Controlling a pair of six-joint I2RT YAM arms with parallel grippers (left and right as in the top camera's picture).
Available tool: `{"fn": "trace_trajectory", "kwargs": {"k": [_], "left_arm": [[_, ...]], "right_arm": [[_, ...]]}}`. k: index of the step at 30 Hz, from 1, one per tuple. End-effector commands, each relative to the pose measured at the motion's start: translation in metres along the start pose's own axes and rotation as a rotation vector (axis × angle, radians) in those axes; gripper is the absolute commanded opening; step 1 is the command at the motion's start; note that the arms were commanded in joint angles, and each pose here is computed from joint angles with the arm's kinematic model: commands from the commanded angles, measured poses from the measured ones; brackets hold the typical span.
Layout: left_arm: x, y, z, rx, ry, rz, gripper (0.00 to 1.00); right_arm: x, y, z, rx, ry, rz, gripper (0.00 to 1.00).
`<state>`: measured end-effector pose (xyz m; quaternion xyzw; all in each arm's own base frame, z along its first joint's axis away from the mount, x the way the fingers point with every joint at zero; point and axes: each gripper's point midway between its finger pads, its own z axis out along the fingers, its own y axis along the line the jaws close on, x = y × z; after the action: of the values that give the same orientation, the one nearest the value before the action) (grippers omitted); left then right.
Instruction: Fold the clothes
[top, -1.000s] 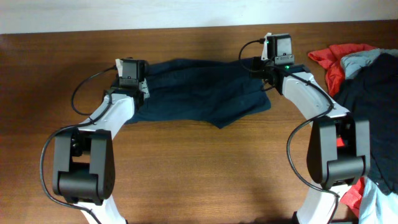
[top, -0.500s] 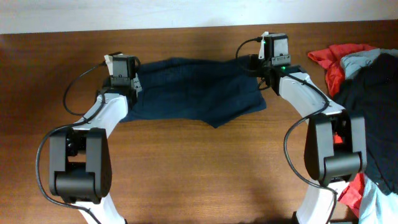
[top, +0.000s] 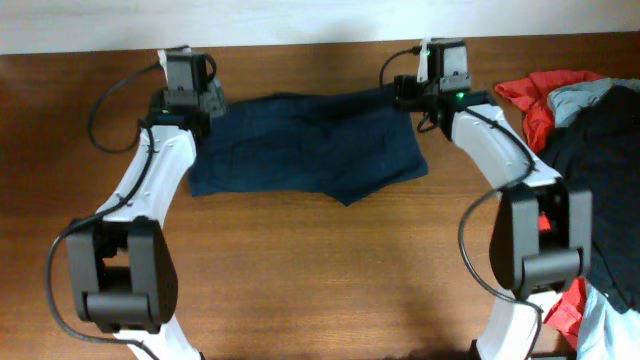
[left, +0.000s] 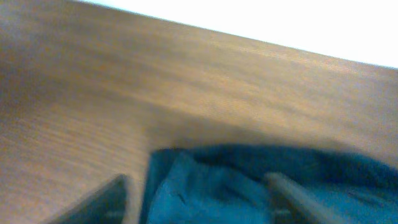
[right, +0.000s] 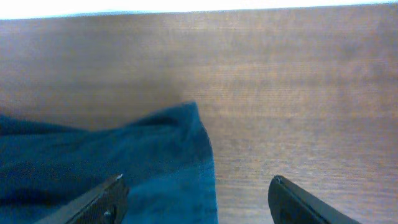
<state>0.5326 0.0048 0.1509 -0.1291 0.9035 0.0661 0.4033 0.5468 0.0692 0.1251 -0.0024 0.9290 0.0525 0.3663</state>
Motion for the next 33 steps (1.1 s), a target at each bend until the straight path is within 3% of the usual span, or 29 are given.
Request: {"fn": "trace_trajectory", "kwargs": {"k": [1, 2, 4, 7, 14, 22, 27, 33], "left_arm": [[-0.016, -0.033, -0.036, 0.222, 0.03, 0.008, 0.06], [-0.01, -0.036, -0.037, 0.245, 0.053, 0.011, 0.01], [0.003, -0.042, -0.035, 0.277, 0.103, 0.018, 0.0], [0.02, -0.044, -0.026, 0.281, 0.159, 0.024, 0.01], [0.056, -0.056, 0.02, 0.301, 0.235, 0.032, 0.0], [0.068, -0.064, 0.062, 0.302, 0.199, 0.028, 0.01], [0.078, -0.048, 0.091, 0.196, 0.176, 0.031, 0.01], [0.075, -0.045, 0.1, 0.19, 0.147, 0.021, 0.04]], "right_arm": [[-0.039, 0.025, -0.061, -0.088, -0.049, -0.021, 0.6], [-0.034, 0.028, -0.063, -0.104, -0.022, -0.022, 0.51], [-0.022, 0.041, -0.066, -0.169, 0.033, -0.022, 0.2], [-0.007, 0.055, -0.062, -0.231, 0.086, -0.025, 0.04], [0.008, 0.069, -0.019, -0.247, 0.105, -0.046, 0.04], [0.027, 0.066, 0.046, -0.244, 0.099, -0.045, 0.06], [0.047, 0.062, 0.084, -0.232, 0.111, -0.021, 0.09], [0.064, 0.057, 0.103, -0.215, 0.142, 0.013, 0.09]]}}
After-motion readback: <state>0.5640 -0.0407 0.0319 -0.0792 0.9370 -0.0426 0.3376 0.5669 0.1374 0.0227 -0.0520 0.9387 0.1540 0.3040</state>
